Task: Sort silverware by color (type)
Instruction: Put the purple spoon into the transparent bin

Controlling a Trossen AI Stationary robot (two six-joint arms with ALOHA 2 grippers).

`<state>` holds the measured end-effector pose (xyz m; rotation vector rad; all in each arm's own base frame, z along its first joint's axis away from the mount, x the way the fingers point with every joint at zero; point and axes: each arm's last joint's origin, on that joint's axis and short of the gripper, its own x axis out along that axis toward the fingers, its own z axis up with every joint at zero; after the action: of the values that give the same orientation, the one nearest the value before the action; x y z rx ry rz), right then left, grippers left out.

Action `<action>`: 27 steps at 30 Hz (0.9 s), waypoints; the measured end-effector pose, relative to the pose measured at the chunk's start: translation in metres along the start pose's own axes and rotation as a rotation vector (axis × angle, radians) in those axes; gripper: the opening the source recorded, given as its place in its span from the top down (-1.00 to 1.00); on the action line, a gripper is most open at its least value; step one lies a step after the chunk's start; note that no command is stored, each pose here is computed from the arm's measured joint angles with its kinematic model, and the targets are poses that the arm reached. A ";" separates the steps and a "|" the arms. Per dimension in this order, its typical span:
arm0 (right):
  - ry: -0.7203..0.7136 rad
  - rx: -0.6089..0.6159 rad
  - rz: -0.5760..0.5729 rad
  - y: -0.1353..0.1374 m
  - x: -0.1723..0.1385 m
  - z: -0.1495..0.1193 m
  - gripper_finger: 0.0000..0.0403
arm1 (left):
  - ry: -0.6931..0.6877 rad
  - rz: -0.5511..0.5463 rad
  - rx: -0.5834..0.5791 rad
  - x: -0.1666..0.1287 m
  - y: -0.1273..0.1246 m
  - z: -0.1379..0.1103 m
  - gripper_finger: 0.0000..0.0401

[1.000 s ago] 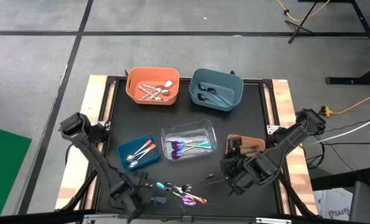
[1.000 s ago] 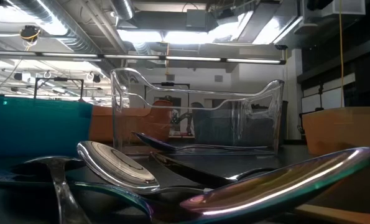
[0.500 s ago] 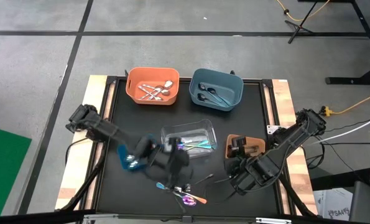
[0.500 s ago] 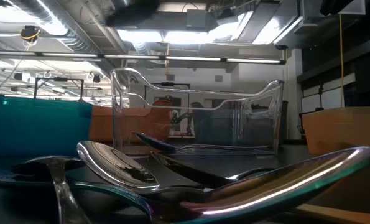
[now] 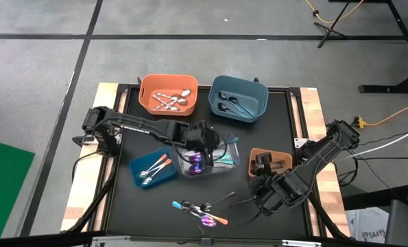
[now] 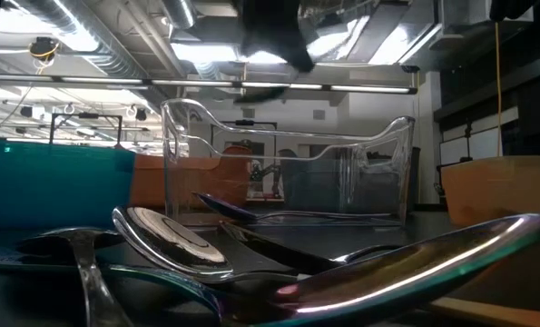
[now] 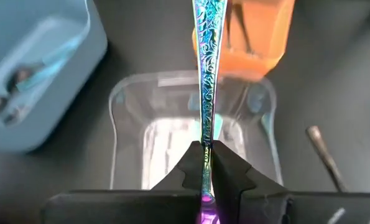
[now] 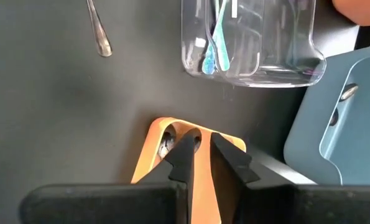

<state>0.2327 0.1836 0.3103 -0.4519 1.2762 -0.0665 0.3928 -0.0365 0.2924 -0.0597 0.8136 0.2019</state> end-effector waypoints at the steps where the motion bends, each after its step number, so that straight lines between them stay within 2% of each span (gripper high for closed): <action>1: -0.001 0.001 0.001 0.000 0.000 0.000 0.79 | 0.016 -0.004 -0.018 0.005 0.003 -0.004 0.96; 5: -0.001 0.000 0.001 0.000 0.000 0.000 0.79 | 0.047 0.000 -0.082 0.022 0.011 -0.022 0.96; 19: -0.001 0.002 0.001 -0.001 0.000 0.001 0.79 | 0.064 0.003 -0.088 0.062 0.018 -0.082 0.96; 27: -0.001 0.002 0.001 -0.001 0.000 0.001 0.79 | 0.030 0.014 -0.089 0.069 0.020 -0.094 0.96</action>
<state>0.2334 0.1831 0.3103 -0.4500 1.2748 -0.0668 0.3680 -0.0183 0.1787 -0.1415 0.8353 0.2508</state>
